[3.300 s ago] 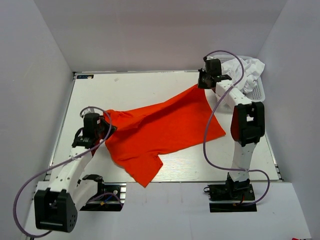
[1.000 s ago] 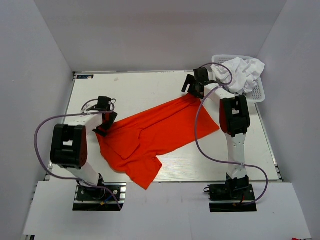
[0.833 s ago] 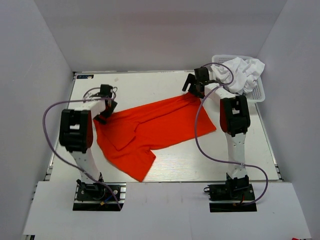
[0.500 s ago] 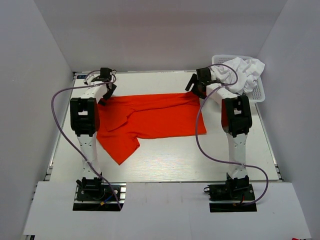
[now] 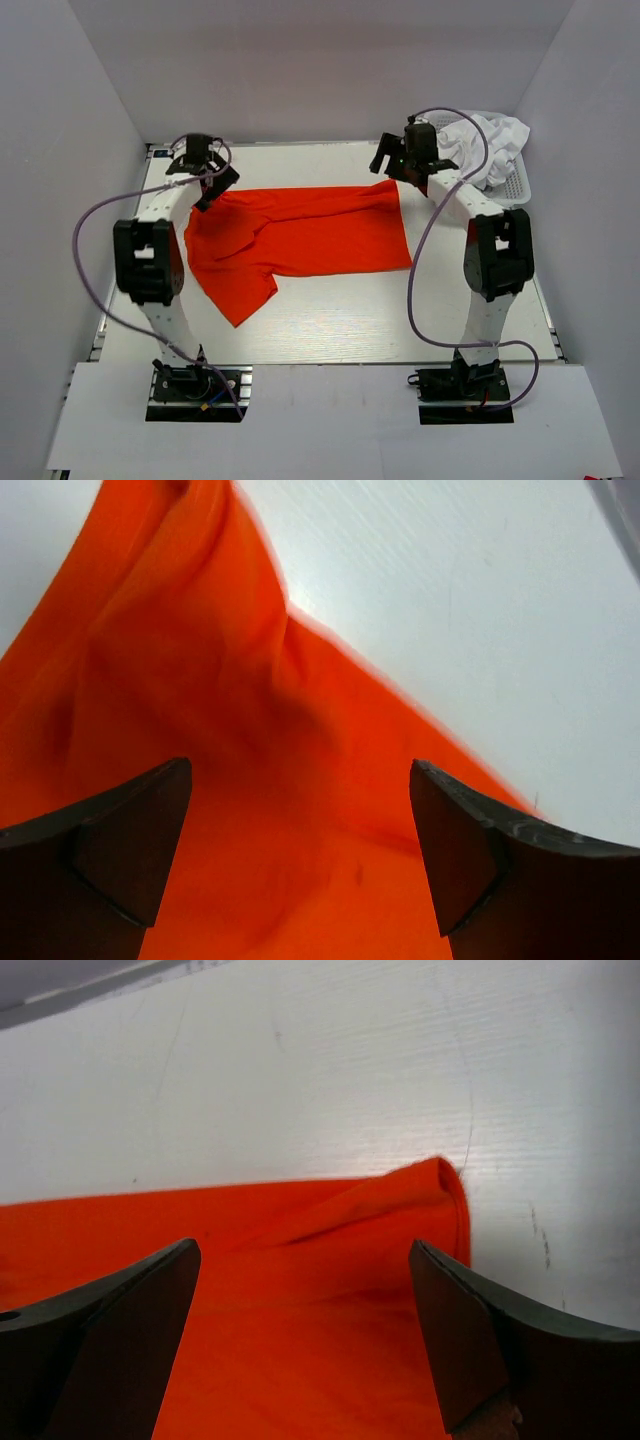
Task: Fold and stack the t-shirts
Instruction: Fold the flattened tshirt in 1/3 of the way, then grap the side of the flattened tshirt closest away from the robot with both arms
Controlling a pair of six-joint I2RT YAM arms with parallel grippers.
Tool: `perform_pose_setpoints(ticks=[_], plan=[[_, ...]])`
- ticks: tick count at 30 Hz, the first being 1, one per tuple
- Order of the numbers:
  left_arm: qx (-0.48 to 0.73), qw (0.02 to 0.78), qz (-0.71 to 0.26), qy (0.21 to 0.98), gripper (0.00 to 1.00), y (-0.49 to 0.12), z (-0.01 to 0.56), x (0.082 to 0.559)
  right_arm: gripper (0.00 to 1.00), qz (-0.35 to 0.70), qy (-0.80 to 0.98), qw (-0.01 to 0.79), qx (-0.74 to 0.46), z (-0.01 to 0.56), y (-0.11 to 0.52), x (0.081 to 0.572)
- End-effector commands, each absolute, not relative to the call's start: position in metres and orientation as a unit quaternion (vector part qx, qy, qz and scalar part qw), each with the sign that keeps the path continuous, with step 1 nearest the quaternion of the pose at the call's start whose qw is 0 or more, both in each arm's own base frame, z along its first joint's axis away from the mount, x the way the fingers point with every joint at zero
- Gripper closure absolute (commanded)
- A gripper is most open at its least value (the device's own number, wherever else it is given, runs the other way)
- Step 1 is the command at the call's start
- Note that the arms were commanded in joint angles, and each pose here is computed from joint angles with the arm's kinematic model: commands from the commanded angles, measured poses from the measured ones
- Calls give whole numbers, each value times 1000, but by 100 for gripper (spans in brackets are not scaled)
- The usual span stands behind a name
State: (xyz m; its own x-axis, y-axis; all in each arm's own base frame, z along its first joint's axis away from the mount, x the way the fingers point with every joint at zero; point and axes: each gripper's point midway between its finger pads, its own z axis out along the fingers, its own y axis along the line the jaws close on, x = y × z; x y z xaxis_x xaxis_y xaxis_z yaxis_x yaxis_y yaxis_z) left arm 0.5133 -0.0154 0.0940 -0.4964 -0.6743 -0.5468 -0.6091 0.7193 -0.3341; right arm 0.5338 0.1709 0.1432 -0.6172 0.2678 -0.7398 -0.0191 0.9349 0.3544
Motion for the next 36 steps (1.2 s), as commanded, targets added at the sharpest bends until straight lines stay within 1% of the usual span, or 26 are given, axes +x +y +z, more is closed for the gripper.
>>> perform_pose_setpoints(ticks=[1,2,3,4,5,6,7,8,9,10,12,14,16,17,19,20,24,25,26,27,28,30,31,33,34,36], plan=[[-338,376,-87,859,0,-25,156,465,9,191,870,454,29,163,187,513],[-339,366,-94,861,0,-31,154,448,9,194,873,447,26,159,191,500],[-339,335,-88,875,0,-32,126,419,9,193,874,445,37,157,191,496],[-326,340,-115,875,0,-44,139,400,9,180,884,430,33,140,186,480],[-322,325,-125,880,0,-48,133,383,9,182,881,434,43,147,185,473],[-323,272,-122,898,0,-55,104,347,9,163,895,412,51,121,178,456],[-320,253,-125,904,0,-62,98,327,9,166,887,427,59,134,175,452],[-314,237,-130,910,0,-67,93,309,9,163,888,425,66,130,171,448],[-314,222,-134,913,0,-72,87,281,9,162,889,420,82,126,167,444],[-309,200,-135,920,0,-76,82,258,9,155,898,402,89,113,162,430],[-308,166,-143,926,0,-81,68,223,9,154,899,398,98,112,157,424],[-294,145,-156,932,0,-89,61,197,9,152,901,394,100,111,155,420],[-290,119,-150,938,0,-91,53,182,9,150,902,391,108,111,152,419],[-294,86,-134,943,0,-90,42,167,9,153,902,390,109,111,151,417],[-298,76,-110,945,0,-85,31,160,9,166,902,384,107,112,154,415],[-298,76,-110,945,2,-85,28,159,9,168,902,384,106,109,154,413],[-317,99,-98,938,12,-82,23,174,9,179,900,381,111,111,152,412],[-318,98,-91,939,18,-81,20,175,9,176,903,375,113,110,150,410],[-319,97,-83,939,21,-78,18,175,9,172,904,374,114,109,148,409],[-320,96,-82,939,27,-78,16,176,9,171,903,375,119,112,146,408],[-320,90,-78,940,42,-78,12,176,9,171,902,377,123,114,144,407],[-321,81,-67,941,56,-76,7,174,9,161,904,373,132,112,138,401],[-322,78,-57,942,73,-73,4,173,9,159,904,373,136,112,136,399],[-324,72,-38,943,85,-68,-2,171,9,152,908,363,143,109,129,390],[-324,72,-38,943,100,-68,-2,171,9,150,911,358,143,107,128,386],[-319,65,-27,945,100,-66,-3,170,9,134,920,339,148,97,121,373]])
